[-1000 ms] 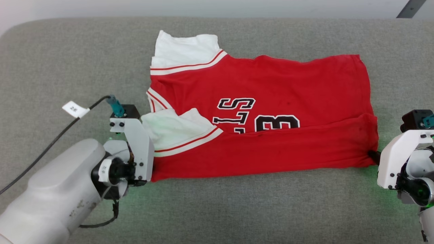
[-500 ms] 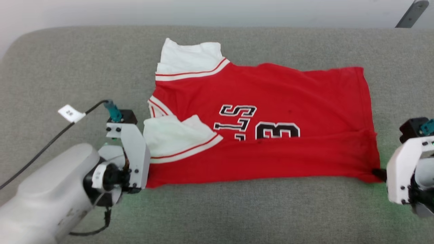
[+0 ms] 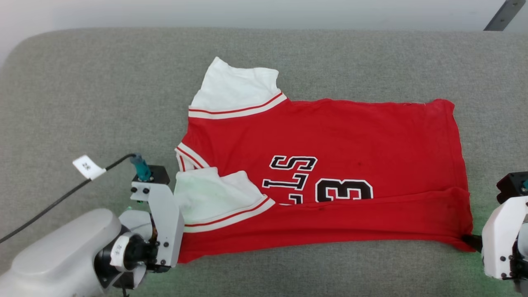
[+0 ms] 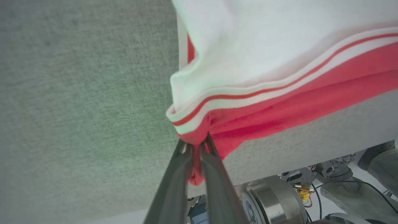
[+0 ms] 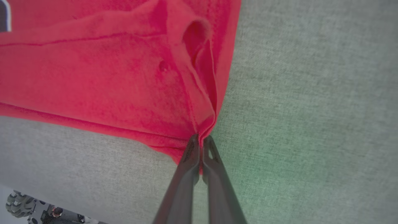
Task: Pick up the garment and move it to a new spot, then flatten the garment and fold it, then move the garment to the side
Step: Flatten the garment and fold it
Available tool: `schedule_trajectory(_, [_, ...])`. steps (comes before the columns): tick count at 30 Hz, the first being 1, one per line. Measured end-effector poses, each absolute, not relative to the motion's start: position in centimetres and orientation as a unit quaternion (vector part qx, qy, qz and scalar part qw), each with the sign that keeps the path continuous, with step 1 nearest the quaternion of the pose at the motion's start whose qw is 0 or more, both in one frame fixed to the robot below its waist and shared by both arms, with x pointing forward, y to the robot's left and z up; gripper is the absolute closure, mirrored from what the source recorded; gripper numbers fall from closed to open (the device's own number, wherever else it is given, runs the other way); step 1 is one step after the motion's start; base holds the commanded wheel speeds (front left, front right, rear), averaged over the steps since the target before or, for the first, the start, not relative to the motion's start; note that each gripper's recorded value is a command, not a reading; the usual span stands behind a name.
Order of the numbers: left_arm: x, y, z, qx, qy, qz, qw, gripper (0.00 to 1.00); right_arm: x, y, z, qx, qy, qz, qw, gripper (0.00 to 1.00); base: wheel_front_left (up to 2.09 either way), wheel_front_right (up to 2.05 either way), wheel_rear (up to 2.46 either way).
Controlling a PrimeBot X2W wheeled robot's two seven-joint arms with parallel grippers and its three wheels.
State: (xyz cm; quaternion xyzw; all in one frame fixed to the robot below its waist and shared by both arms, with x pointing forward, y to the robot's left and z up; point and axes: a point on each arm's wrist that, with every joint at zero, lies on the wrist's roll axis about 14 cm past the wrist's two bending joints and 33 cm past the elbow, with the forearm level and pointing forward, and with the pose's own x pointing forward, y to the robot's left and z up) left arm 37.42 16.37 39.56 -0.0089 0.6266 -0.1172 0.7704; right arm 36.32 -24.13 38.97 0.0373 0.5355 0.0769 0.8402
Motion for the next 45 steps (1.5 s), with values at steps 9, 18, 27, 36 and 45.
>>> schedule_trajectory(9, [38.1,16.5,39.1,0.001,0.626,-0.117,0.771,0.0,36.5,-23.9,38.4,0.031,0.531,0.071,0.844,0.0,0.0,0.0,0.0])
schedule_trajectory(18, [42.6,16.8,44.1,0.038,0.576,-0.127,0.807,0.0,38.1,-24.2,40.3,0.044,0.483,0.063,0.872,0.0,0.0,0.0,0.0])
schedule_trajectory(27, [52.3,13.8,50.4,0.038,0.412,-0.165,0.895,0.0,43.7,-24.4,47.9,0.054,0.261,0.043,0.963,0.0,0.0,0.0,0.0])
schedule_trajectory(36, [59.9,12.1,50.9,0.048,0.319,-0.178,0.93,0.0,46.3,-24.6,55.3,0.001,0.005,0.03,1.0,0.0,0.0,0.0,0.0])
schedule_trajectory(45, [64.1,11.3,46.9,0.054,0.343,-0.186,0.919,0.0,45.6,-26.1,53.4,-0.017,-0.017,-0.003,1.0,0.0,0.0,0.0,0.0])
